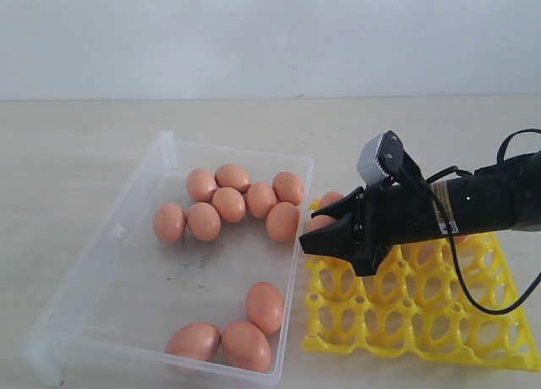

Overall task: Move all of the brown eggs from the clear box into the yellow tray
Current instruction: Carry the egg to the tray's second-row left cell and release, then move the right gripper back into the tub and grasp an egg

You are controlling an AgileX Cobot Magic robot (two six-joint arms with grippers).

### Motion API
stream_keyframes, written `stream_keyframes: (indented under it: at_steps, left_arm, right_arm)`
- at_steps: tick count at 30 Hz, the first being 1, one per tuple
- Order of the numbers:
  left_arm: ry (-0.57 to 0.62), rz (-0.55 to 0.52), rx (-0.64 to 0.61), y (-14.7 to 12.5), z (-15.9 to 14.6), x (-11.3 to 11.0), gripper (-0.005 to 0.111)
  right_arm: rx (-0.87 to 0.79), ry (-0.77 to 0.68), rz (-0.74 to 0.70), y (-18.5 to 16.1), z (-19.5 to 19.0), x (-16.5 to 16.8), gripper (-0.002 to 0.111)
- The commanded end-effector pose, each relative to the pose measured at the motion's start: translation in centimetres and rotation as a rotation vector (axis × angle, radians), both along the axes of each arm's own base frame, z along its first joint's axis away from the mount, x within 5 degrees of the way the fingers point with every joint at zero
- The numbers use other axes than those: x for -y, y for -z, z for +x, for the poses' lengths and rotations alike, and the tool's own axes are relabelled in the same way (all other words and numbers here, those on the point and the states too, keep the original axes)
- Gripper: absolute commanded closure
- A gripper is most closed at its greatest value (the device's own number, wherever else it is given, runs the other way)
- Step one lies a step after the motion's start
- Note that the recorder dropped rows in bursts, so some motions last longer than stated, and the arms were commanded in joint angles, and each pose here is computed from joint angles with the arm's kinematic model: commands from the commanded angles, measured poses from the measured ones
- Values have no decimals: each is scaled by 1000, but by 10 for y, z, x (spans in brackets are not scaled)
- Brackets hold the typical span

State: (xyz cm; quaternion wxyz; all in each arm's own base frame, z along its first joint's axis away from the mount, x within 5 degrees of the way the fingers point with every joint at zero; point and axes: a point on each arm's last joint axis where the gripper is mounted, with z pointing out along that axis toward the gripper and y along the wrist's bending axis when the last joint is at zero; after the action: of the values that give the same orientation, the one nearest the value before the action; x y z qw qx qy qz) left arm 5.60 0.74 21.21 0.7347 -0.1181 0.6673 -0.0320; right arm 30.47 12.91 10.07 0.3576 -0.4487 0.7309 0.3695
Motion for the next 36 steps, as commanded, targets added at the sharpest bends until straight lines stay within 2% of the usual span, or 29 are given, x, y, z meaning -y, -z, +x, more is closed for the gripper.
stream_keyframes:
  at_steps: [1,3,5,13,19,24,30,33,36]
  left_arm:
    - [3,5,5,-1,0,0,103]
    - [3,5,5,-1,0,0,103]
    - [3,5,5,-1,0,0,103]
    - [3,5,5,-1,0,0,103]
    - [3,5,5,-1,0,0,103]
    - [3,5,5,-1,0,0,103]
    - [3,5,5,-1,0,0,103]
    - [3,5,5,-1,0,0,103]
    - [3,5,5,-1,0,0,103]
  right_arm:
    - [-69,39,-123,15,-1,8,80]
    - [-80,16,-136,16,-4,9,64]
    - [-94,9,-142,17,-5,9,55]
    - [-96,22,-144,12,-4,9,55]
    - [-2,79,-126,-25,0,10,55]
    - [83,71,24,-71,-5,5,56]
    - [115,-66,272,-114,-25,-4,56]
    - [96,-104,301,-117,-30,-11,66]
    - [85,-176,220,-110,-39,-24,95]
